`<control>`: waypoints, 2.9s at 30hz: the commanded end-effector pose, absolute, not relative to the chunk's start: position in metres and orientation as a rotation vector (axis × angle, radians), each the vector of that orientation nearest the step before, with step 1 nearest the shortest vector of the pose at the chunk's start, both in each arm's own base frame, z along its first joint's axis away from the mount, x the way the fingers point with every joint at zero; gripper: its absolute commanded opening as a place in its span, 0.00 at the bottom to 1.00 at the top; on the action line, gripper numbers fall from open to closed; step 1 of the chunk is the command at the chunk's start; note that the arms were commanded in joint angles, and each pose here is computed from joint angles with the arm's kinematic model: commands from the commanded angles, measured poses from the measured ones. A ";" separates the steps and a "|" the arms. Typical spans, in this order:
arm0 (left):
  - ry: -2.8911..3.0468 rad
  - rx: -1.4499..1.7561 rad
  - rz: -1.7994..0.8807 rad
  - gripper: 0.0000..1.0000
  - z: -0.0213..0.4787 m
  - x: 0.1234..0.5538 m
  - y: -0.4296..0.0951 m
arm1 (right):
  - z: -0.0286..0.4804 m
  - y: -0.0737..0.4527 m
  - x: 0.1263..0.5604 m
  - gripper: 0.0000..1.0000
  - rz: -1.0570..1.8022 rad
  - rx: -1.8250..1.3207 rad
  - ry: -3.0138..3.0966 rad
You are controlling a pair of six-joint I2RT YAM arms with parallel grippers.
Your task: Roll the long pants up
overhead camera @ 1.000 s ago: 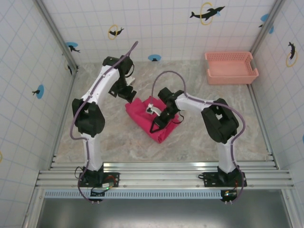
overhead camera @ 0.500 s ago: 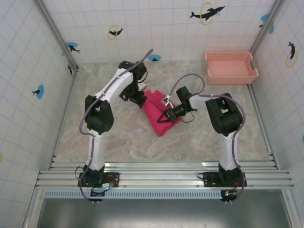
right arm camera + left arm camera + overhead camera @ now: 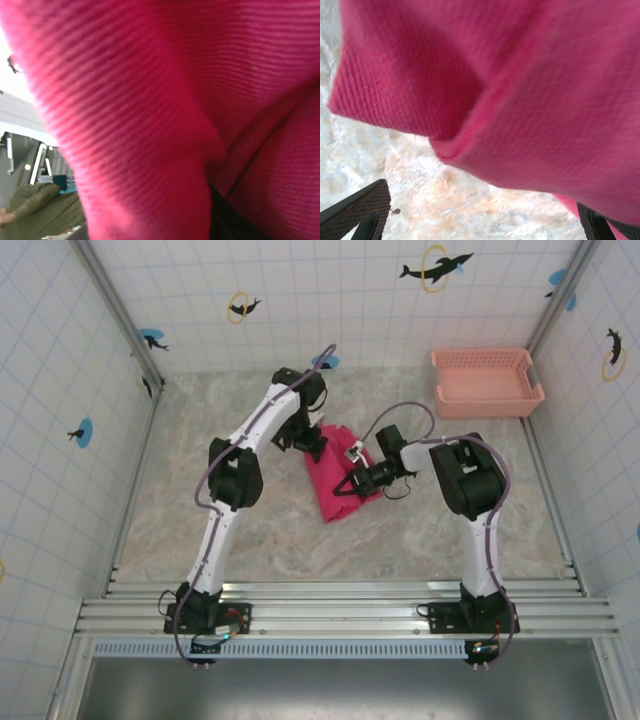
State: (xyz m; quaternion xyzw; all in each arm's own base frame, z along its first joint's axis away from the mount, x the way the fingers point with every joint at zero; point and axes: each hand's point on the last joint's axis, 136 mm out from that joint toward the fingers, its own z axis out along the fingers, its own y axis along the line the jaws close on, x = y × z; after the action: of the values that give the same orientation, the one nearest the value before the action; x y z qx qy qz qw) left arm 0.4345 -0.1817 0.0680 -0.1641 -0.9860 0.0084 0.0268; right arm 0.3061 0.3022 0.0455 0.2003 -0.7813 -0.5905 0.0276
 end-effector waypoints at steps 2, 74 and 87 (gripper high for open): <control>-3.022 -0.459 0.045 0.97 0.030 0.434 -0.209 | 0.000 0.290 0.304 0.55 -1.543 0.515 -2.573; -2.963 -0.318 0.157 0.98 -0.004 0.416 -0.223 | 0.049 0.289 0.317 0.89 0.819 1.530 -3.240; -2.961 -0.278 0.209 0.97 0.006 0.417 -0.209 | -0.016 0.274 0.334 0.73 0.690 1.429 -3.079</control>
State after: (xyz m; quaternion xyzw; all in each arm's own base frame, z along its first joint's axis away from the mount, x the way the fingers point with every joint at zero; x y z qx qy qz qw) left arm 0.4725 -0.2359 0.0409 -0.0884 -0.9859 0.1361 -0.0411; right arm 0.3266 0.3065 0.0386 0.4296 -0.8333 0.2447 -0.2473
